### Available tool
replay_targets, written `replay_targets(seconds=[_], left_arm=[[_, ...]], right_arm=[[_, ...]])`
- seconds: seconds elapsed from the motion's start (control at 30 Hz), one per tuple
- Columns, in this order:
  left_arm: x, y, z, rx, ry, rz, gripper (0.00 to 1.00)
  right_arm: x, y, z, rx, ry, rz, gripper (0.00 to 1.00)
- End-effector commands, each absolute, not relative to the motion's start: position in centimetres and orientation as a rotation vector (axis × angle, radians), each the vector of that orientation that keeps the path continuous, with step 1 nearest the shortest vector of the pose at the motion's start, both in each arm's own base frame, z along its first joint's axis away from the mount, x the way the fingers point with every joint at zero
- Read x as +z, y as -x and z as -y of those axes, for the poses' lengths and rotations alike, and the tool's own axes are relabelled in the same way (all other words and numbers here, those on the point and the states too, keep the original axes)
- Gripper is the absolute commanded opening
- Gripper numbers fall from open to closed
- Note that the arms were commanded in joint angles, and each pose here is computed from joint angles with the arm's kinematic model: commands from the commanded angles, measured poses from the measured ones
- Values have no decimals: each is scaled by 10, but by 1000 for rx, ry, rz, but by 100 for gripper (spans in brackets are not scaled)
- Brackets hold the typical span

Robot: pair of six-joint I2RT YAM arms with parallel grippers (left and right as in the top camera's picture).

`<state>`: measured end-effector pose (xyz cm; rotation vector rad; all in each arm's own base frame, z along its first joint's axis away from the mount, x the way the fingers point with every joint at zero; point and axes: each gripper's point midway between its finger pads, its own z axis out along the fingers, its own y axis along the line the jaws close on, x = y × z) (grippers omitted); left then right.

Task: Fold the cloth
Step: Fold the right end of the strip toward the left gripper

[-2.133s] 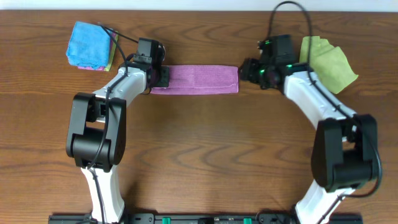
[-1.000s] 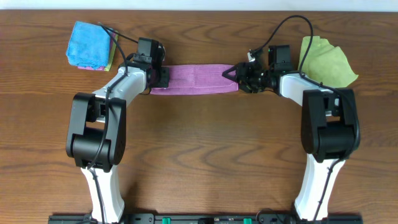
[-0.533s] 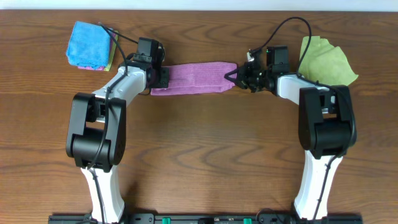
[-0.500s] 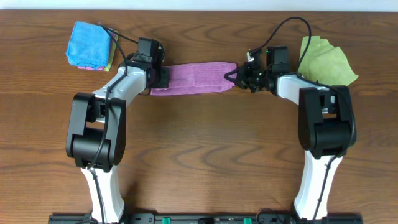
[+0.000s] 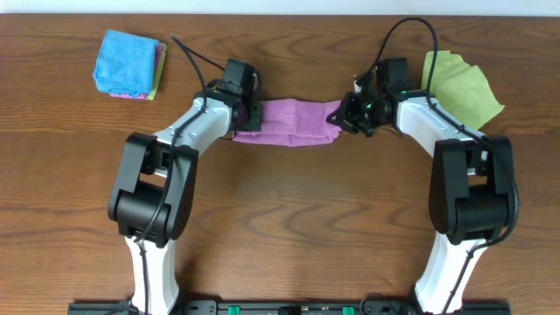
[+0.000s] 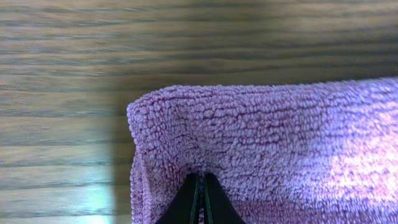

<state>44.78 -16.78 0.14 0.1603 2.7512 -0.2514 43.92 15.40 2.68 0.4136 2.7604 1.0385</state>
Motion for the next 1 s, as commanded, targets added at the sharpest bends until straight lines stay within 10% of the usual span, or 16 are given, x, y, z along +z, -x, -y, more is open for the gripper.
replay_targets(seconds=[0.0, 0.33, 0.97], left_arm=[[-14, -433, 175, -272, -164, -2813, 6], [-15, -435, 169, -212, -142, -2809, 5], [-20, -421, 165, -196, -125, -2870, 6]], right_arm=[[43, -447, -151, 961, -345, -2721, 1], [103, -450, -169, 732, -143, -2611, 1], [79, -440, -126, 2, -233, -2618, 2]])
